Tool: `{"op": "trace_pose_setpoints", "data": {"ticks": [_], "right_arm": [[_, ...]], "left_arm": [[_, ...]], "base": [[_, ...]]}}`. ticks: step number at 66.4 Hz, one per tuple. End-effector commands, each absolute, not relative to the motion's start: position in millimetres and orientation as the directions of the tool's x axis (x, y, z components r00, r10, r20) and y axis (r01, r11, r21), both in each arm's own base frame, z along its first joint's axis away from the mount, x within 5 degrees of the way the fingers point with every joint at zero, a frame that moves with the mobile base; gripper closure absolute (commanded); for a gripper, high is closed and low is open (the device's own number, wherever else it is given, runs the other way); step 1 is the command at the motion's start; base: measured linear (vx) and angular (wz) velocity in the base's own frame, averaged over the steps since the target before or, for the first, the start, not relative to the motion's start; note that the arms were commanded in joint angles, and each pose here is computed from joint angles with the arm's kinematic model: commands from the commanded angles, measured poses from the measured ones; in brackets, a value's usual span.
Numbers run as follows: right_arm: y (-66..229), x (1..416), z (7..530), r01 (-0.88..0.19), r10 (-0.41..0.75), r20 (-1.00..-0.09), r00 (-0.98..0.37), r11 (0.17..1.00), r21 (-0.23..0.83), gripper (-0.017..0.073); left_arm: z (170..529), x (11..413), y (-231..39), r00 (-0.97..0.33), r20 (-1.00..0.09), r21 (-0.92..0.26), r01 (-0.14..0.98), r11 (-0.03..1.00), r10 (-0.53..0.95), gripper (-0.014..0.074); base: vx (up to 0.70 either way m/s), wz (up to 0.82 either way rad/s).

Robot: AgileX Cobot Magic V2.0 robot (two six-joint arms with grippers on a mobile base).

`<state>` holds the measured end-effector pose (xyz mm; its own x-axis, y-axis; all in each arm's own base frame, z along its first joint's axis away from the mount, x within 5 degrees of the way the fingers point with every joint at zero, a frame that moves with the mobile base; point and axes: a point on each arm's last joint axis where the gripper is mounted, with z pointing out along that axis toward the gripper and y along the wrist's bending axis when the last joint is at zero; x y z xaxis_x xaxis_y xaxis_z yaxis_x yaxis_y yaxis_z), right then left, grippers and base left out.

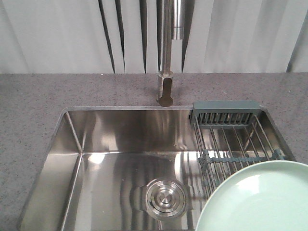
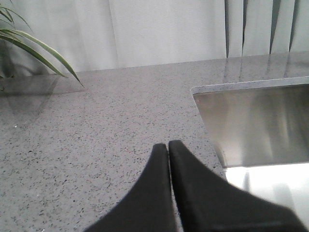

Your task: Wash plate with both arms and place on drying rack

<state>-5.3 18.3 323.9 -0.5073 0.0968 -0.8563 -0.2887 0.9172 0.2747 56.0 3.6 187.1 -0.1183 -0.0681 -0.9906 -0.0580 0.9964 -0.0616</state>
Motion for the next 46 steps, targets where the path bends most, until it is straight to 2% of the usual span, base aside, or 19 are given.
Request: {"op": "trace_pose_setpoints", "data": {"ticks": [1, 46], "right_arm": [[19.0, -1.8, 336.3, -0.297, 0.132, -0.887, -0.442, 0.912, 0.284, 0.0561], [19.0, -1.8, 336.3, -0.297, 0.132, -0.887, -0.442, 0.912, 0.284, 0.0561]], "left_arm": [[203.4, 54.5, 2.4, -0.005, -0.998, -0.07, -0.035, 0.997, -0.07, 0.06], [203.4, 54.5, 2.4, -0.005, -0.998, -0.07, -0.035, 0.997, -0.07, 0.06]], "base": [[0.01, 0.0], [0.0, 0.0]]}}
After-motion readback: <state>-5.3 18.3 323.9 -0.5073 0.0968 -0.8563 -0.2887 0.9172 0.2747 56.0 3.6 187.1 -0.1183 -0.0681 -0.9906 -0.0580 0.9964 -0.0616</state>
